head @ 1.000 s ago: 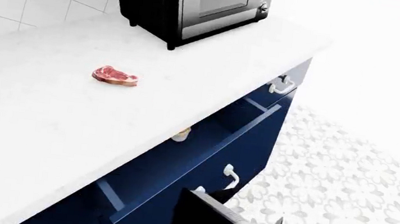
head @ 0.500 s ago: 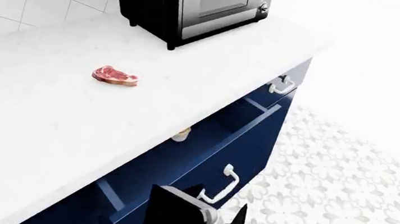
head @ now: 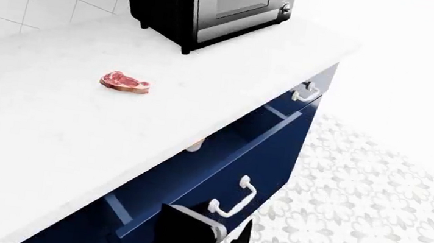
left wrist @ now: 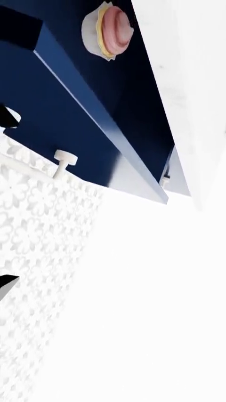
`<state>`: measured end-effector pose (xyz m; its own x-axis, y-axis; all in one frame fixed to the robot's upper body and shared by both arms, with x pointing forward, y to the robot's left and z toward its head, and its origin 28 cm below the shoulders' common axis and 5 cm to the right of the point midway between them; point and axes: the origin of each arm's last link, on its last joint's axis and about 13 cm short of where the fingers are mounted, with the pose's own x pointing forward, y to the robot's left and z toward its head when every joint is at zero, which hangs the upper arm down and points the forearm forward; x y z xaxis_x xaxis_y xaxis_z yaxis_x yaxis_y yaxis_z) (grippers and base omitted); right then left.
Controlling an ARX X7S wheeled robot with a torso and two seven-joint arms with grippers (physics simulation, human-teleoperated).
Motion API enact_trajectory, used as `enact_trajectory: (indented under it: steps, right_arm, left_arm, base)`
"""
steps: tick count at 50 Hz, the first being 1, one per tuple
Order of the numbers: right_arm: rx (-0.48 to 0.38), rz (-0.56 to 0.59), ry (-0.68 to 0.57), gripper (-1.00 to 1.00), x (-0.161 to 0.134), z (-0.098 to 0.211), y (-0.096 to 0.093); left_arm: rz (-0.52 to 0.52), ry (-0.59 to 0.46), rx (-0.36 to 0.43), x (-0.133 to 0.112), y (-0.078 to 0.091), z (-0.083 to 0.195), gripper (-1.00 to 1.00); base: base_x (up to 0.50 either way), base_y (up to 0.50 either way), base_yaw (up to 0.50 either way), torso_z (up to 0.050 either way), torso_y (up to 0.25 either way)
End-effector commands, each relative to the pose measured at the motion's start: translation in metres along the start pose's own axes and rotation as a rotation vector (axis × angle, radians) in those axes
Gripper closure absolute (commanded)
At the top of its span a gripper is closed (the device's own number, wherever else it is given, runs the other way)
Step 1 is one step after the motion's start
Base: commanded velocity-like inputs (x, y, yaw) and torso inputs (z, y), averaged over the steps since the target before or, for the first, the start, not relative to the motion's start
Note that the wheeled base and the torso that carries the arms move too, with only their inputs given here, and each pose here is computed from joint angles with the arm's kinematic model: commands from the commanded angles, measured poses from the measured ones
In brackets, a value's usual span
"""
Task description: Close the right drawer.
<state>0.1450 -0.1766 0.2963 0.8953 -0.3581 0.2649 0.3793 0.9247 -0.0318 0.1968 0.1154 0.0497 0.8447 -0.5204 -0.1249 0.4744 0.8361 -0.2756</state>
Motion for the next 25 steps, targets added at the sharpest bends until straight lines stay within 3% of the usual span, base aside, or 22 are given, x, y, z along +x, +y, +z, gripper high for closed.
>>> enact_trajectory:
  steps: [1, 15, 25]
  right_arm:
    - [0.004, 0.002, -0.001, -1.0, 0.0, 0.0, 0.0]
    - [0.001, 0.0, 0.001, -1.0, -0.003, 0.0, 0.001]
    - [0.005, 0.001, -0.002, -1.0, -0.004, 0.002, 0.001]
  left_arm:
    - [0.064, 0.039, 0.011, 0.004, 0.013, -0.019, -1.0]
    - [0.21, -0.002, 0.031, 0.022, 0.037, -0.026, -1.0]
    - [0.255, -0.016, 0.068, 0.031, 0.048, -0.034, -1.0]
  base:
    - [0.0, 0.0, 0.0, 0.0, 0.0]
    - [0.0, 0.0, 0.0, 0.0, 0.0]
    - [0.0, 0.0, 0.0, -0.001, 0.0]
